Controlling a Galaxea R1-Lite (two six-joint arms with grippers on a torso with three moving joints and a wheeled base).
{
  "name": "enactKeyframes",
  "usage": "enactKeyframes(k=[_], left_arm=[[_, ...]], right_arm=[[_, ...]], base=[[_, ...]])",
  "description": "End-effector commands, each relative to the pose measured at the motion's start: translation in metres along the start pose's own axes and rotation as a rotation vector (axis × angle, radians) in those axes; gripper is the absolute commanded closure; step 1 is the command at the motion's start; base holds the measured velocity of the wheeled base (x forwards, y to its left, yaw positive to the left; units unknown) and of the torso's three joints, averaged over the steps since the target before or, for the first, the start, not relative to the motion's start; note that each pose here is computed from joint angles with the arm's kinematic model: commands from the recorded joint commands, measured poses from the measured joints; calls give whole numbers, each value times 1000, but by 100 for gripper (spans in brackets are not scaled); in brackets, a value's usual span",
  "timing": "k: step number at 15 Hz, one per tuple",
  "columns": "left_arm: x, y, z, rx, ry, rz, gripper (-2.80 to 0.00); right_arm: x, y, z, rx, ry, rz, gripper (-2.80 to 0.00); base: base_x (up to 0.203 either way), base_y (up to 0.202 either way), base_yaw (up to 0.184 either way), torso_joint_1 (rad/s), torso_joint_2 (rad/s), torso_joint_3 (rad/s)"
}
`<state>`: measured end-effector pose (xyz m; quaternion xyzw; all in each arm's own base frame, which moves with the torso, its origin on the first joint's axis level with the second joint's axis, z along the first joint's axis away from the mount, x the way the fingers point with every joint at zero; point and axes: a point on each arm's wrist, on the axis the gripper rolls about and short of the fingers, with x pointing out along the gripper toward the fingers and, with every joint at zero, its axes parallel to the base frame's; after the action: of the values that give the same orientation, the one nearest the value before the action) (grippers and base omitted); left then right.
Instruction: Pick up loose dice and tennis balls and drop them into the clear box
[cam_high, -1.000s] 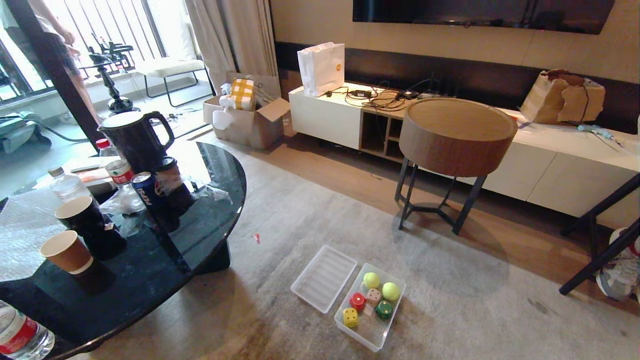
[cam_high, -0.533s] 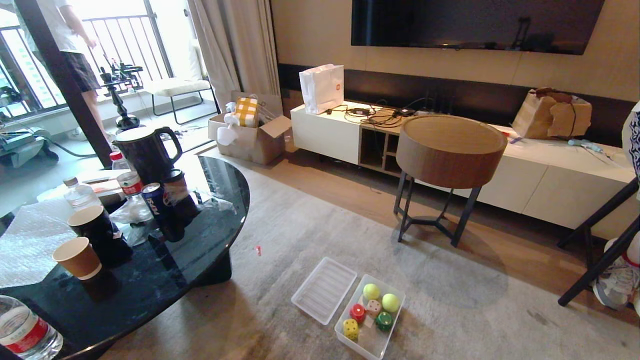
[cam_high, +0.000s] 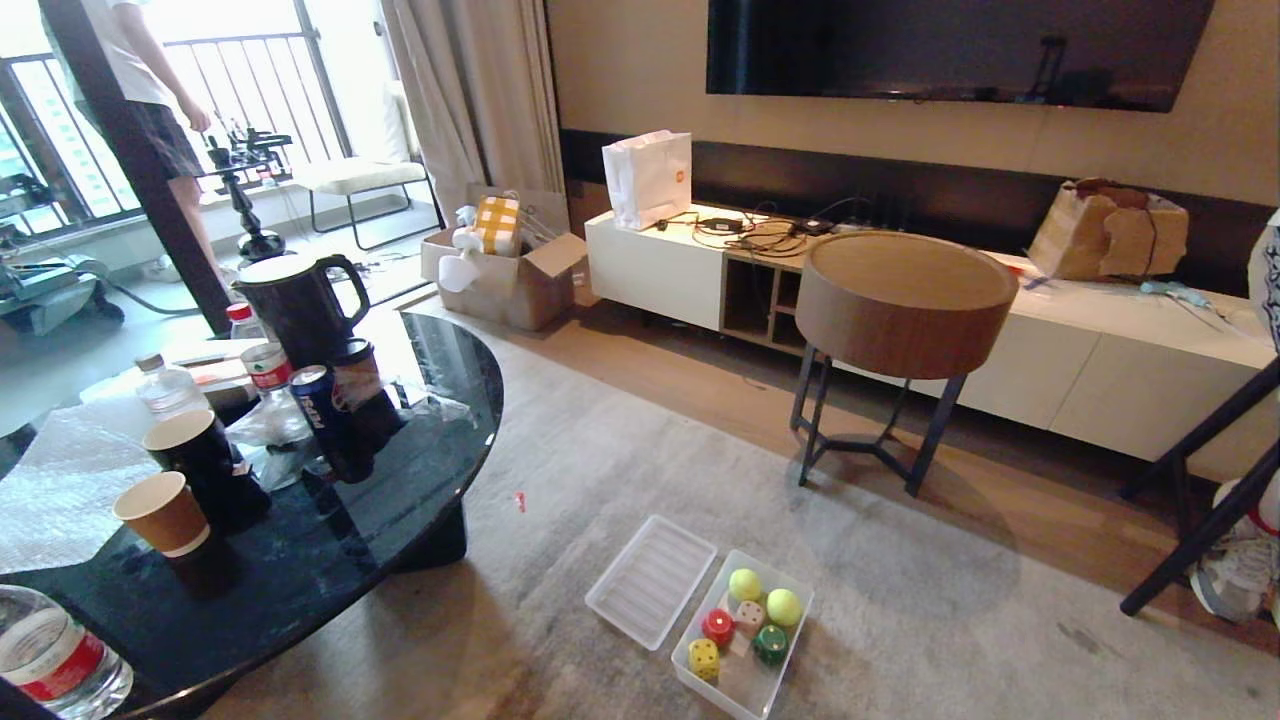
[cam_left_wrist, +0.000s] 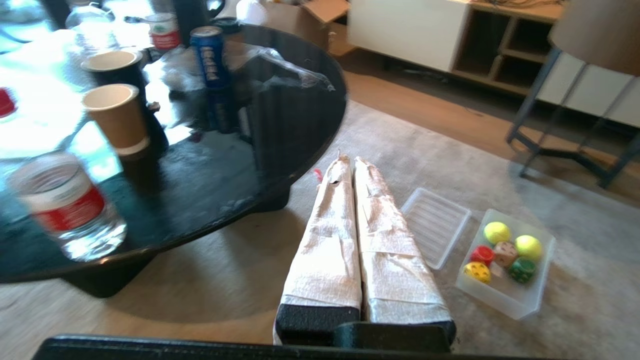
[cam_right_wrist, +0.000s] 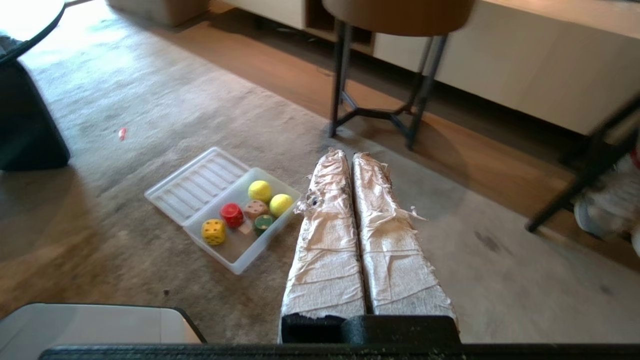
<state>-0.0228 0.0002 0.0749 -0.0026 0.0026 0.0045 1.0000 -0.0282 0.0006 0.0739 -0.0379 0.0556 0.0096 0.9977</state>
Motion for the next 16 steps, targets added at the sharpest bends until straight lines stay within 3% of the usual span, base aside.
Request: enactKeyframes(k=[1,16], left_arm=[[0,0,0,1,1,0,0],[0,0,0,1,-1,0,0]], right_arm=[[0,0,0,-1,2,1,0],[0,0,0,-1,2,1,0]], base=[[7,-5,94,2,2,1],[0,-8,163,2,2,1]])
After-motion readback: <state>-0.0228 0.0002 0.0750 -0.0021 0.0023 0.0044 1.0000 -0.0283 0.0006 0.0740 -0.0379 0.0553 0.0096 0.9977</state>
